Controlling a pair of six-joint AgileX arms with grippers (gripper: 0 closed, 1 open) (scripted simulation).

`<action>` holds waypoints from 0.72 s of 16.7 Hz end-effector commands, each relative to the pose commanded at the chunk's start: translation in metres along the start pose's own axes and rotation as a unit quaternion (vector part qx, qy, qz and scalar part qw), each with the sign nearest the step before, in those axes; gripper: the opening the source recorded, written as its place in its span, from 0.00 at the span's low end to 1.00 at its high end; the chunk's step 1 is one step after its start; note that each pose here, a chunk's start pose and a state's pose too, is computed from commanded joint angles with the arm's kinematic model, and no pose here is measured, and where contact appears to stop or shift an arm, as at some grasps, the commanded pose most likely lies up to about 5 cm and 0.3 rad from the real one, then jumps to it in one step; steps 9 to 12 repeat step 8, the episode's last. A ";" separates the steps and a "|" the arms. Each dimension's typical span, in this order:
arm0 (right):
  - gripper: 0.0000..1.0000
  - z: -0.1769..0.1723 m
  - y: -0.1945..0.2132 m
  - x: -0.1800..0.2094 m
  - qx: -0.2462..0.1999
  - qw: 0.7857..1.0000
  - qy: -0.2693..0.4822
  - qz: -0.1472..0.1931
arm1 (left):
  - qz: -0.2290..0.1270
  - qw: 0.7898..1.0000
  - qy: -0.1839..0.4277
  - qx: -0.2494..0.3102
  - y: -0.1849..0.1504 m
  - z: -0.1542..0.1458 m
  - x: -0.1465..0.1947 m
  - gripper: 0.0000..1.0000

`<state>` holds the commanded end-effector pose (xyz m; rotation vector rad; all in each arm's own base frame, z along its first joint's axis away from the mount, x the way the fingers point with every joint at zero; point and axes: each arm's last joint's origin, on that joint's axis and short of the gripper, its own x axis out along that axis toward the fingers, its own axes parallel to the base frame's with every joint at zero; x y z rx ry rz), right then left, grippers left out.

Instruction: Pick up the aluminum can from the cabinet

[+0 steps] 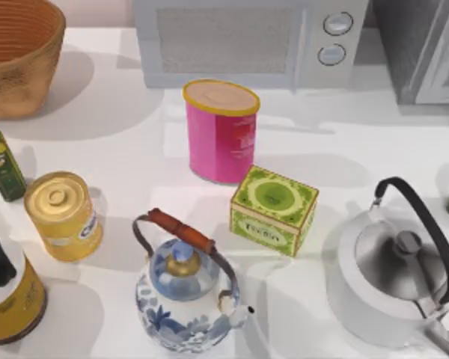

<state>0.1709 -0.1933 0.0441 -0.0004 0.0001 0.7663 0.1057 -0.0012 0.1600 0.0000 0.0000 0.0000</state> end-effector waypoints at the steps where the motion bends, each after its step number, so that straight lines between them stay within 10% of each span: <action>1: 0.90 0.000 0.000 0.000 0.000 1.000 0.000 0.000 | 0.000 1.000 0.000 0.000 0.000 0.000 0.000 1.00; 12: 1.00 0.000 0.000 0.000 0.000 1.000 0.000 0.000 | 0.000 1.000 0.000 0.000 0.000 0.000 0.000 1.00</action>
